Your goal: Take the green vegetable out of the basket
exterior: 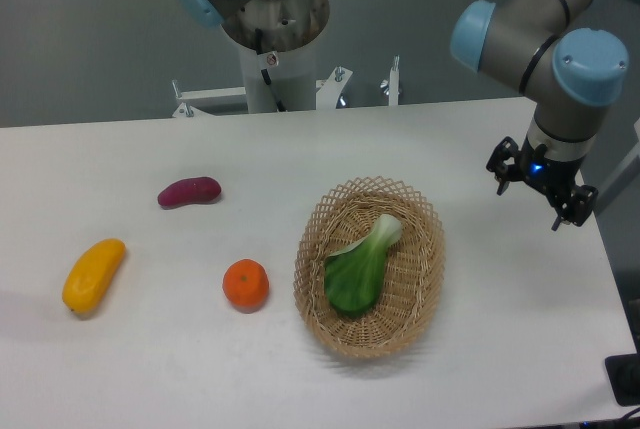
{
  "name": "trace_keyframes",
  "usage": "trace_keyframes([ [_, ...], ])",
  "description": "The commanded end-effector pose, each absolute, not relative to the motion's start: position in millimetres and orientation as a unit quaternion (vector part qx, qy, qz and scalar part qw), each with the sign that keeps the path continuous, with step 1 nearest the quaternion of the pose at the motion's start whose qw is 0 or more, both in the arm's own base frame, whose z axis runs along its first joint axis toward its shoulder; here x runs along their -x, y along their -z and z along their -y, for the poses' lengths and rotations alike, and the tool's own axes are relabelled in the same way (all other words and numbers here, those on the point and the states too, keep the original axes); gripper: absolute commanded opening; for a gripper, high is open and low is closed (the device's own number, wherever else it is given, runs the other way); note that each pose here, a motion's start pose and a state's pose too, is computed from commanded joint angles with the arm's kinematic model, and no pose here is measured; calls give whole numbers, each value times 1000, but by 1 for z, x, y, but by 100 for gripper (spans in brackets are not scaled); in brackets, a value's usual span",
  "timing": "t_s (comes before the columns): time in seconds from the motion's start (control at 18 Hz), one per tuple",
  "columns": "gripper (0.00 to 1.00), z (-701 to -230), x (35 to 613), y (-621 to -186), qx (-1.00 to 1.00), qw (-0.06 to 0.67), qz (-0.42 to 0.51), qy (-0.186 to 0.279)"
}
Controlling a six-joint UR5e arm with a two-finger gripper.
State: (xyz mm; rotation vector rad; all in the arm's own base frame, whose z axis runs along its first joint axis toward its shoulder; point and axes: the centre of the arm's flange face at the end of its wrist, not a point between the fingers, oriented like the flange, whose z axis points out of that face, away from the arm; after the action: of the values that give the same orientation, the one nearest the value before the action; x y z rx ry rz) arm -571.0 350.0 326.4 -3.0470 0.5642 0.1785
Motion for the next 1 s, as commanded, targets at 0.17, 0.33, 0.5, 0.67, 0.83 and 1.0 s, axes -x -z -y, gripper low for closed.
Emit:
trace_keyframes([
  [0.17,100,-350,571,-326,982,19,-181,-57],
  [0.33,100,-353,568,-327,981,18,-183,-58],
  [0.5,100,-356,566,-326,982,19,-177,-56],
  [0.67,100,-361,564,-325,988,24,-145,-53],
  [0.83,100,-381,550,-325,990,23,-130,-53],
  [1.0,100,-406,525,-322,992,25,-116,-48],
])
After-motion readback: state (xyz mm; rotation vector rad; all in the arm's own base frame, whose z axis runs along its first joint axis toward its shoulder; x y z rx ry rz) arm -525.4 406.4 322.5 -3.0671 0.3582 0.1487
